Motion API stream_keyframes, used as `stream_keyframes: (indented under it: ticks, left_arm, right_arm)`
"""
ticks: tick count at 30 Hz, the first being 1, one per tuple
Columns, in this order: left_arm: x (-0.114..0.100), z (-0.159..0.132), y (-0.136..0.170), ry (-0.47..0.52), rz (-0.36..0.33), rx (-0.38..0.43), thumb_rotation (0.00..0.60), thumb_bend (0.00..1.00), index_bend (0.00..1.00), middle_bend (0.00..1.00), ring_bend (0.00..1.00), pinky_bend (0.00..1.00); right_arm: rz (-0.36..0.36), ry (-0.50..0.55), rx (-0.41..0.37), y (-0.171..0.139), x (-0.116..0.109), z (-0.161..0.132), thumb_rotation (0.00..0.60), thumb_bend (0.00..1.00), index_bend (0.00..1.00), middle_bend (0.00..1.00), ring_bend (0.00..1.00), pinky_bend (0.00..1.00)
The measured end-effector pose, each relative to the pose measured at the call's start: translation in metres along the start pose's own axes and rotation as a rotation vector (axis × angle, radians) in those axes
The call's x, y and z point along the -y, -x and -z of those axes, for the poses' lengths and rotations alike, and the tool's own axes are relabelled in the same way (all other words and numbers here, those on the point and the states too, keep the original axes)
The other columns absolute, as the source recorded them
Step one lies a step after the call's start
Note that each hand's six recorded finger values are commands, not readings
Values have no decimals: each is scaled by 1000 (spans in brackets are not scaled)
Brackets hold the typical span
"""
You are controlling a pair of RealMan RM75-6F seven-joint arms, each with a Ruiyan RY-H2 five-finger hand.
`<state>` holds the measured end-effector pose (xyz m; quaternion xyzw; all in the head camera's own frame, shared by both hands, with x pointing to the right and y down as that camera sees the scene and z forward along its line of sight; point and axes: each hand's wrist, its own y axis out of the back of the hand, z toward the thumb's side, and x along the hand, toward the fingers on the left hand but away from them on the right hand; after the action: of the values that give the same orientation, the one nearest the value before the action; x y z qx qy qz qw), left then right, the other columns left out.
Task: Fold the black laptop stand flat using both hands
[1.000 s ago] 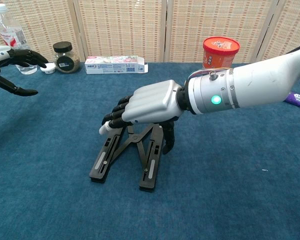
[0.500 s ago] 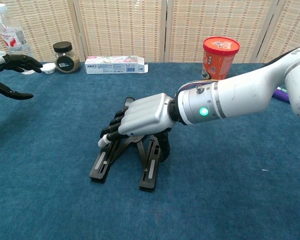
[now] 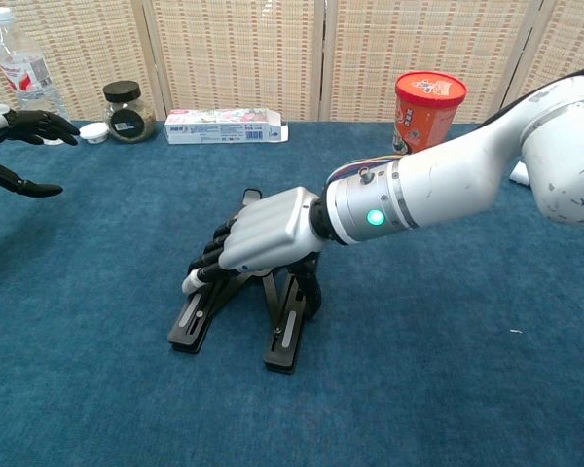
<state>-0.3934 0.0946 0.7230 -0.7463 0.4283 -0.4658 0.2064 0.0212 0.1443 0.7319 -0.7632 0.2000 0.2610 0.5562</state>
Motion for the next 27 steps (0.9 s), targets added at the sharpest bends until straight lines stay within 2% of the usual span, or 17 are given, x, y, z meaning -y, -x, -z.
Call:
stream_keyframes:
  ticks: [6, 16, 23, 27]
  left_arm:
    - [0, 1, 1, 3, -1, -2, 600, 172, 183, 195, 112, 74]
    - [1, 0, 2, 5, 1, 6, 600, 172, 183, 196, 112, 74]
    - [3, -1, 2, 5, 3, 11, 600, 172, 183, 196, 112, 74]
    - [3, -2, 2, 5, 4, 15, 600, 172, 182, 195, 111, 74]
  right_arm:
    - [1, 5, 0, 2, -1, 0, 600, 0, 0, 22, 0, 0]
    - [-1, 13, 12, 3, -1, 5, 600, 2, 0, 193, 0, 0]
    - [13, 18, 11, 3, -3, 7, 600, 77, 0, 278, 0, 0]
    - [20, 24, 14, 2, -3, 9, 600, 159, 0, 338, 0, 0]
